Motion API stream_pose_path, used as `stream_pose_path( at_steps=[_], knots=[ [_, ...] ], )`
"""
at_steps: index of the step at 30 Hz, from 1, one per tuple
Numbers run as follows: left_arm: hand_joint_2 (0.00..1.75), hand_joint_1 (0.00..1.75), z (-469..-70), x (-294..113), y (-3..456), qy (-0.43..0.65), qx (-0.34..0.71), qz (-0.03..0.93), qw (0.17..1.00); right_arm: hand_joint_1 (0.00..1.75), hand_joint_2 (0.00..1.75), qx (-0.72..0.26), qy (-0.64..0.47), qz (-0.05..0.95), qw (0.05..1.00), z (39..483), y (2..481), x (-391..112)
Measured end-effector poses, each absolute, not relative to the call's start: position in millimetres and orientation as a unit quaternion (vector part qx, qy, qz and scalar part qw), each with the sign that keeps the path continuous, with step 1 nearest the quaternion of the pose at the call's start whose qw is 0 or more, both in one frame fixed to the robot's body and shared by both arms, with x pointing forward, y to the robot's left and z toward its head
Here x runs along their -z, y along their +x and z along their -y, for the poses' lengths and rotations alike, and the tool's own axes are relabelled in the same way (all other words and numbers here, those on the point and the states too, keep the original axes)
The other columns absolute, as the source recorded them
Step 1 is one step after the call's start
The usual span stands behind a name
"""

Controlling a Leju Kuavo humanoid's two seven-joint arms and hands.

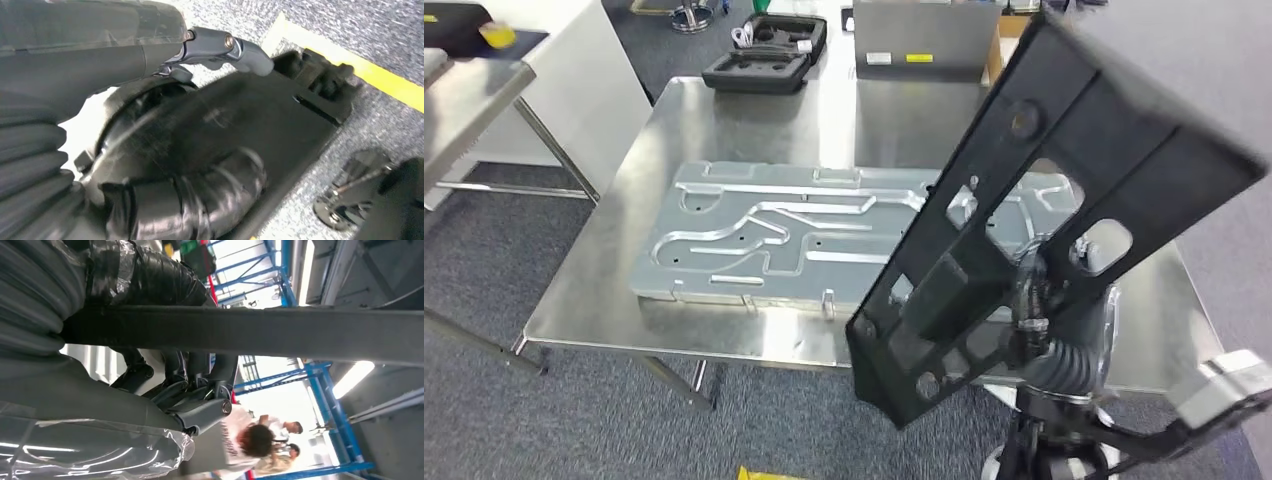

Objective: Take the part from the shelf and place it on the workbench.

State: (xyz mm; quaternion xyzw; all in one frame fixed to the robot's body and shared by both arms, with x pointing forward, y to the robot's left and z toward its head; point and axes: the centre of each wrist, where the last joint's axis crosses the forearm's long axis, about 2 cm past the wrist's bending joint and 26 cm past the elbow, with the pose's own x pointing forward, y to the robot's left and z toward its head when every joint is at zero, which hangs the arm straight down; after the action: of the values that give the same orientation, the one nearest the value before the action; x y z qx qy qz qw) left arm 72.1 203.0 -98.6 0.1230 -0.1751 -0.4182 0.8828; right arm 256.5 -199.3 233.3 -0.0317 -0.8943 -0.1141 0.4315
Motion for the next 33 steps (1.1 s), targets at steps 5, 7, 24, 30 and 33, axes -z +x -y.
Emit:
stream_pose_path(
  at_steps=[5,7,24,30,33],
  knots=[
    [1.75,0.00,-201.3,98.0,73.7,0.125,0.432,0.189,0.873,1.71,1.75,0.072,-0.119,0.925,0.355,240.8,279.1,-296.8],
    [1.75,0.00,-200.5,97.7,74.6,0.118,0.439,0.196,0.869,1.71,1.75,0.052,-0.160,0.932,0.322,257.2,282.6,-313.6],
    [1.75,0.00,-198.1,96.6,78.6,0.109,0.447,0.210,0.863,1.71,1.75,-0.253,-0.570,0.753,0.207,295.4,307.8,-353.4],
    [1.75,0.00,-197.7,96.2,80.5,0.108,0.449,0.211,0.861,1.71,1.75,-0.347,-0.601,0.696,0.187,286.2,323.2,-343.6],
    [1.75,0.00,-197.0,96.0,81.0,0.109,0.451,0.212,0.860,1.71,1.75,-0.404,-0.595,0.672,0.176,275.5,330.2,-327.5]
  ],
)
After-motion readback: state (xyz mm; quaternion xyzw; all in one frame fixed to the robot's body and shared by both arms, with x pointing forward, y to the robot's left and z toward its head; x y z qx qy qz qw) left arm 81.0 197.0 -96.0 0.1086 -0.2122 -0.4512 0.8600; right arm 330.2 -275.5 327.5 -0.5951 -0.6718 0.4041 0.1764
